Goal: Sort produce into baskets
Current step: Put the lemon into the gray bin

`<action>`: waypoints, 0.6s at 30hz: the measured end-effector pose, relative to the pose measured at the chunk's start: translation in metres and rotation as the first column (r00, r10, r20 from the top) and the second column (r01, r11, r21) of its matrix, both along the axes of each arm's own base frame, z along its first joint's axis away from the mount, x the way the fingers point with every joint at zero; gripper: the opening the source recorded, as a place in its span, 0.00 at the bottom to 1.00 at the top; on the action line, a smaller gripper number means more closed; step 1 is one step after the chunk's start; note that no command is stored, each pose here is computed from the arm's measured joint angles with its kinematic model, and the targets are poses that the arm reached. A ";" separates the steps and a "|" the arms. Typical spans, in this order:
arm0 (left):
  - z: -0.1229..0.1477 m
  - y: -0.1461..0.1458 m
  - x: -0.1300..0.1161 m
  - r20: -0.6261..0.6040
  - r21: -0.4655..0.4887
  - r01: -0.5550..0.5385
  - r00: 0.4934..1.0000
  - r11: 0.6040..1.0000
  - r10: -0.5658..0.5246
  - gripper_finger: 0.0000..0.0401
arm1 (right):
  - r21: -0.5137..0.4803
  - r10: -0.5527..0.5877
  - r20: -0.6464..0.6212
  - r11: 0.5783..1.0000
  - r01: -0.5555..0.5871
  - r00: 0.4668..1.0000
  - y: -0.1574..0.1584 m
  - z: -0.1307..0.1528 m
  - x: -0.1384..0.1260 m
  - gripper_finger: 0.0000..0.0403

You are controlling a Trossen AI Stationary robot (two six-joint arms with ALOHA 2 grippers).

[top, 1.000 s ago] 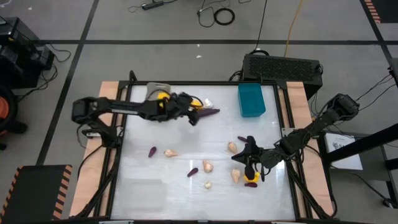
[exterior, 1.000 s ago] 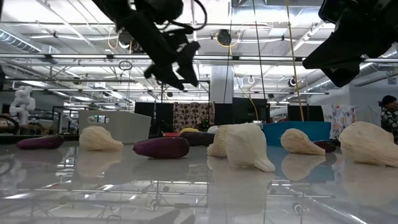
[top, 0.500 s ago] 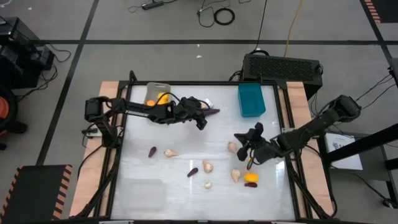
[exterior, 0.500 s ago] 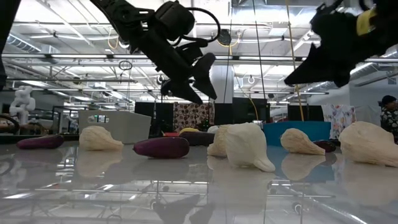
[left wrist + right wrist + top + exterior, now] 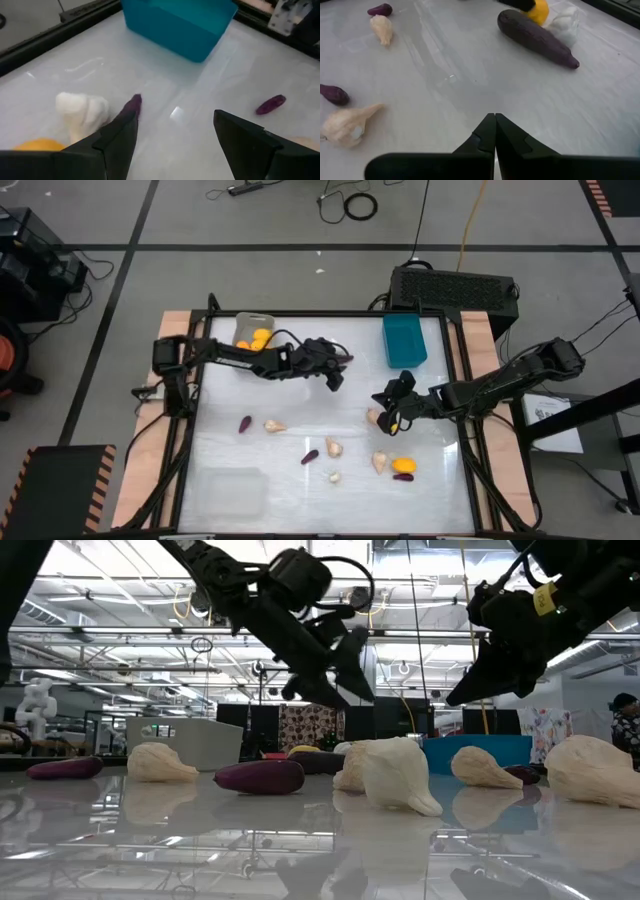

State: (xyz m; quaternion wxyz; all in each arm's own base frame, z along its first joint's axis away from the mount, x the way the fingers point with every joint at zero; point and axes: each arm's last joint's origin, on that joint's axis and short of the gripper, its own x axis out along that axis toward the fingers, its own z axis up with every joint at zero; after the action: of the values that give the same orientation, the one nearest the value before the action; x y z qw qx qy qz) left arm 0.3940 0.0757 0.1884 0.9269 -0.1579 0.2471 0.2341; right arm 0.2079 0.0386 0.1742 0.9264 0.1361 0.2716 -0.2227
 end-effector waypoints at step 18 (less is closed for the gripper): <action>-0.030 0.067 -0.008 -0.272 0.039 -0.359 0.894 0.933 0.356 0.67 | 0.037 0.066 -0.063 0.997 -0.064 0.996 0.002 -0.015 -0.009 0.00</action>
State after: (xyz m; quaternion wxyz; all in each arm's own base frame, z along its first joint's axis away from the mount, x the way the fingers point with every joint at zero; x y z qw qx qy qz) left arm 0.3859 0.1431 0.1580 0.8238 -0.1723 0.3415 0.4184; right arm 0.1991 0.0402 0.1589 0.9215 0.1360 0.3092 -0.1917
